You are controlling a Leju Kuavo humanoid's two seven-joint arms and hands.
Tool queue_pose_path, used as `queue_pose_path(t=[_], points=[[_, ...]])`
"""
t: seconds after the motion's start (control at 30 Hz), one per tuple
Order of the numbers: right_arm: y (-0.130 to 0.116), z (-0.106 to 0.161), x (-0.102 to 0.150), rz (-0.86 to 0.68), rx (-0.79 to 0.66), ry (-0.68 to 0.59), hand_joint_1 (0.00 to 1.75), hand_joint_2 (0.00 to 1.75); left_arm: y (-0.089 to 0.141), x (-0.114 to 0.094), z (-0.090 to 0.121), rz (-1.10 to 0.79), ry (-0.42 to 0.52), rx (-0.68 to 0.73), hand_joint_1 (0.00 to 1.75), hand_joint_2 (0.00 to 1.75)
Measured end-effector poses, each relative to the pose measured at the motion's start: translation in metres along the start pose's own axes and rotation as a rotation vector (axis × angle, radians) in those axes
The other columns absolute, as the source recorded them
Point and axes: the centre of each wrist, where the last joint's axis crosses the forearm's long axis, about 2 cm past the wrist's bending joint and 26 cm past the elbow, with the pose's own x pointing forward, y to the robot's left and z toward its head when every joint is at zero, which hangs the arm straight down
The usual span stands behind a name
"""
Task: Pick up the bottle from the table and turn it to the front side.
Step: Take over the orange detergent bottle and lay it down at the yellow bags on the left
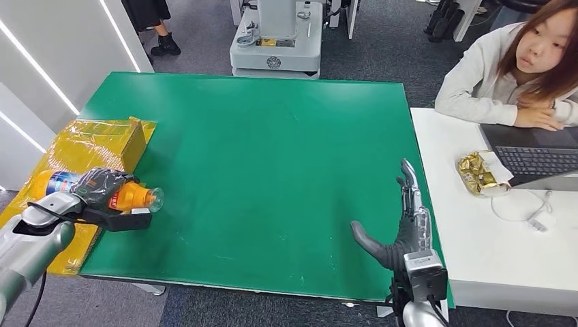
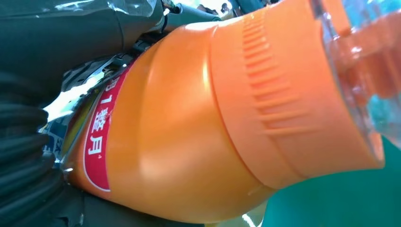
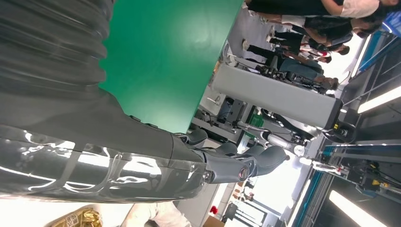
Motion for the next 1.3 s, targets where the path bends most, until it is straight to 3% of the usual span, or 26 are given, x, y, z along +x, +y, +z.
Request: queue_pose_path(t=[0.17, 0.53, 1.0, 1.13, 1.17, 1.2, 1.3], points=[[0.000, -0.001, 0.000, 0.000, -0.001, -0.001, 0.00, 1.75, 0.004, 0.000, -0.003, 0.002, -0.003, 0.009, 1.75, 1.75], [0.007, -0.009, -0.001, -0.001, 0.010, 0.003, 0.00, 1.75, 0.024, 0.002, -0.031, 0.173, 0.010, 0.035, 1.75, 1.75], [0.009, -0.009, -0.003, -0.003, 0.016, 0.016, 0.00, 1.75, 0.016, -0.016, -0.026, 0.246, 0.125, -0.075, 1.74, 1.75], [0.009, -0.009, -0.003, -0.003, 0.017, 0.017, 0.00, 1.75, 0.012, -0.018, -0.024, 0.249, 0.137, -0.086, 1.39, 1.75], [0.009, -0.009, -0.003, -0.003, 0.017, 0.017, 0.00, 1.75, 0.012, -0.018, -0.023, 0.248, 0.138, -0.087, 1.37, 1.75], [0.009, -0.009, -0.003, -0.003, 0.017, 0.017, 0.00, 1.75, 0.012, -0.018, -0.023, 0.246, 0.139, -0.089, 1.18, 1.75], [0.009, -0.009, -0.003, -0.004, 0.018, 0.017, 0.00, 1.75, 0.010, -0.019, -0.022, 0.241, 0.139, -0.094, 0.16, 1.75]])
